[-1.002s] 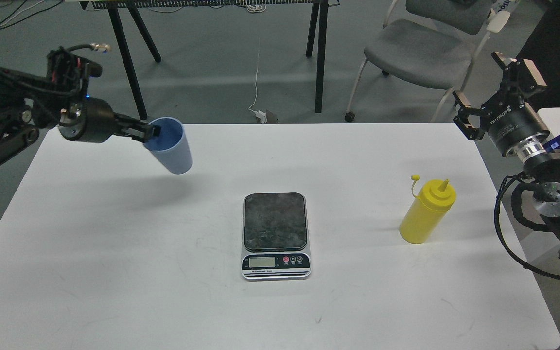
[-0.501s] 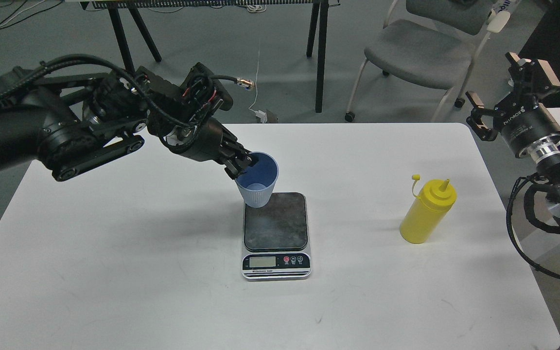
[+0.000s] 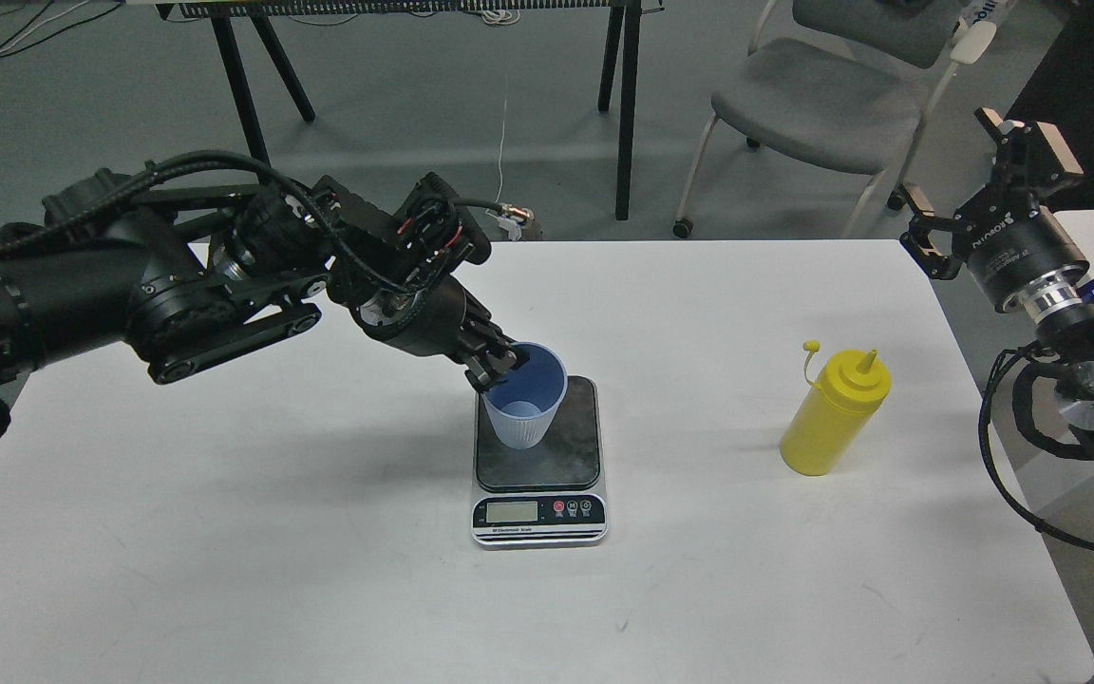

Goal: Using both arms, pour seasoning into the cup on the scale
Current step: 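Lower the blue cup onto the scale top with the left gripper, then open the left gripper and withdraw it away from the cup, then move the right gripper toward the yellow squeeze bottle, then grasp the yellow bottle with the right gripper and lift it, then carry the bottle over the cup and tip it nozzle down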

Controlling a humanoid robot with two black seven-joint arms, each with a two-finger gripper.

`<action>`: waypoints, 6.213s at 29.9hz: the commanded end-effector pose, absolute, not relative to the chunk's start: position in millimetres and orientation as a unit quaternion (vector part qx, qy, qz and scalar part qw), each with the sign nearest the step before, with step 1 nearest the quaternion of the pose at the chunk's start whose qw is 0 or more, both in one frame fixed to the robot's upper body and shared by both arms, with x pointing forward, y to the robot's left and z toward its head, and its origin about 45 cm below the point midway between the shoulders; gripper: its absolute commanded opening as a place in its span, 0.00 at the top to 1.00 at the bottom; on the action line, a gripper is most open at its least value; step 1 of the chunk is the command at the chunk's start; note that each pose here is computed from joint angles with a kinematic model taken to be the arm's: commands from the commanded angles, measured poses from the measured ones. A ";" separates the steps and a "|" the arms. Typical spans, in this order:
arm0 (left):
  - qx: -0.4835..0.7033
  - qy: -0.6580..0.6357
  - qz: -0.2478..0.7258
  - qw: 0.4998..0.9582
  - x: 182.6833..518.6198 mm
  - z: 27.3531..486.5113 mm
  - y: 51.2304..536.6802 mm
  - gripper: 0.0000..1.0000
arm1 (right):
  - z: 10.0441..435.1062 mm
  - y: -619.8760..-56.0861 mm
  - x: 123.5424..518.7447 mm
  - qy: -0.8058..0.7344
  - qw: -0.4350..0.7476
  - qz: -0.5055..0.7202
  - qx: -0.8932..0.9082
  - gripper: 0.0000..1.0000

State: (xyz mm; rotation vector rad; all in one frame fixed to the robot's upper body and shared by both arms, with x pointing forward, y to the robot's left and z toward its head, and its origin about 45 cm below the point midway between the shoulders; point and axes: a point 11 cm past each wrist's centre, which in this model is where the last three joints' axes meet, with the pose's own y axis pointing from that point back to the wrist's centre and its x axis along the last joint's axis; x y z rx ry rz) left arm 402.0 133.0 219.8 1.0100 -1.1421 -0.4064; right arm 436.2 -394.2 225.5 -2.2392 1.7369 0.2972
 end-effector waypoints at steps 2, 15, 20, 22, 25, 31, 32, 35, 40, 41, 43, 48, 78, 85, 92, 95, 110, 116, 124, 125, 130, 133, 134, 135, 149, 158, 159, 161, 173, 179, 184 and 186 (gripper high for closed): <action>0.450 -0.505 -0.186 0.713 398.6 208.7 125.7 0.92 | 227.5 -393.7 437.4 0.602 0.147 0.102 -0.778 0.00; 0.446 -0.505 -0.183 0.716 400.4 207.4 115.5 0.92 | 222.6 -392.3 435.5 0.602 0.143 0.106 -0.779 0.00; 0.449 -0.497 -0.175 0.721 405.5 203.0 108.1 0.91 | 225.9 -391.8 437.4 0.601 0.145 0.103 -0.779 0.00; 0.444 -0.499 -0.180 0.722 402.9 201.7 101.4 0.91 | 225.4 -391.5 437.1 0.601 0.144 0.104 -0.779 0.00; 0.443 -0.500 -0.182 0.722 402.2 200.7 98.4 0.90 | 223.7 -391.7 436.2 0.601 0.143 0.105 -0.779 0.00; 0.439 -0.482 -0.147 0.744 413.8 204.3 89.3 0.54 | 224.3 -390.4 436.5 0.599 0.143 0.105 -0.781 0.00; 0.442 -0.478 -0.141 0.746 416.5 204.3 92.2 0.40 | 224.3 -390.4 436.5 0.599 0.143 0.105 -0.781 0.00; 0.441 -0.478 -0.134 0.748 419.7 208.7 92.4 0.19 | 224.3 -390.4 436.5 0.599 0.143 0.105 -0.781 0.00; 0.437 -0.487 -0.095 0.750 439.5 247.4 98.9 0.13 | 223.1 -390.3 435.8 0.599 0.143 0.106 -0.780 0.00; 0.435 -0.491 -0.081 0.750 445.8 261.5 101.7 0.12 | 222.4 -390.5 435.4 0.600 0.142 0.106 -0.780 0.00; 0.429 -0.492 -0.045 0.756 458.5 291.3 112.5 0.12 | 222.7 -390.7 435.5 0.600 0.143 0.106 -0.780 0.00; 0.315 -0.452 0.128 0.825 490.1 403.4 134.4 0.11 | 231.9 -399.5 437.5 0.610 0.171 0.106 -0.766 0.00; -0.107 0.048 0.671 0.732 484.6 252.4 410.9 0.08 | 131.0 -425.0 245.4 0.622 0.248 0.448 -0.592 0.00; -0.100 0.055 0.674 0.730 479.6 242.5 414.0 0.07 | 107.5 -397.5 218.1 0.609 0.254 0.490 -0.570 0.00; -0.098 0.061 0.673 0.731 478.2 236.1 410.4 0.07 | 93.6 -365.0 218.7 0.588 0.280 0.509 -0.563 0.00; -0.096 0.064 0.673 0.731 476.5 232.1 410.1 0.07 | 89.6 -352.7 222.2 0.579 0.283 0.506 -0.574 0.00; -0.096 0.065 0.673 0.731 476.2 231.0 409.5 0.06 | 71.6 -310.4 257.4 0.563 0.293 0.481 -0.605 0.00; -0.094 0.064 0.673 0.731 476.0 231.1 410.1 0.06 | 69.0 -296.0 276.1 0.566 0.309 0.464 -0.607 0.00; -0.093 0.065 0.673 0.731 475.6 230.3 410.2 0.06 | 69.8 -300.1 280.3 0.581 0.304 0.426 -0.624 0.11; -0.093 0.065 0.673 0.731 475.6 230.3 410.2 0.06 | 68.6 -300.4 279.2 0.581 0.301 0.426 -0.625 0.13; -0.091 0.066 0.673 0.731 474.4 228.0 410.8 0.06 | 64.1 -305.1 276.8 0.588 0.284 0.417 -0.633 0.51; -0.091 0.066 0.673 0.731 474.4 227.9 410.7 0.06 | 64.7 -305.3 277.5 0.588 0.286 0.416 -0.632 0.53; -0.091 0.066 0.673 0.731 474.4 227.9 410.7 0.06 | 64.6 -304.5 277.5 0.587 0.286 0.416 -0.633 0.53; -0.091 0.066 0.673 0.731 474.5 227.9 410.2 0.06 | 65.2 -302.3 278.4 0.585 0.288 0.417 -0.633 0.53; -0.092 0.070 0.666 0.737 476.8 225.5 400.2 0.06 | 162.1 -272.1 347.5 0.429 0.038 0.107 -0.896 0.52; -0.099 0.078 0.657 0.743 480.3 222.5 384.6 0.06 | 221.7 -263.1 397.3 0.332 -0.195 -0.171 -0.907 0.51; -0.101 0.080 0.656 0.744 480.7 221.7 382.3 0.06 | 226.6 -259.7 400.8 0.319 -0.211 -0.196 -0.903 0.52; -0.101 0.081 0.656 0.744 480.5 220.5 381.0 0.06 | 234.8 -254.4 407.2 0.304 -0.228 -0.231 -0.896 0.52; -0.104 0.080 0.654 0.745 482.2 223.3 379.5 0.06 | 236.3 -197.0 413.8 0.206 -0.264 -0.331 -0.882 0.52; -0.107 0.083 0.649 0.749 484.5 222.4 369.9 0.06 | 232.6 -171.2 417.7 0.173 -0.277 -0.374 -0.868 0.52; -0.107 0.084 0.648 0.749 484.6 222.1 369.1 0.06 | 228.0 -163.4 422.7 0.164 -0.286 -0.407 -0.852 0.52; -0.107 0.084 0.648 0.749 484.2 221.3 369.3 0.06 | 227.9 -159.5 422.0 0.159 -0.285 -0.411 -0.851 0.52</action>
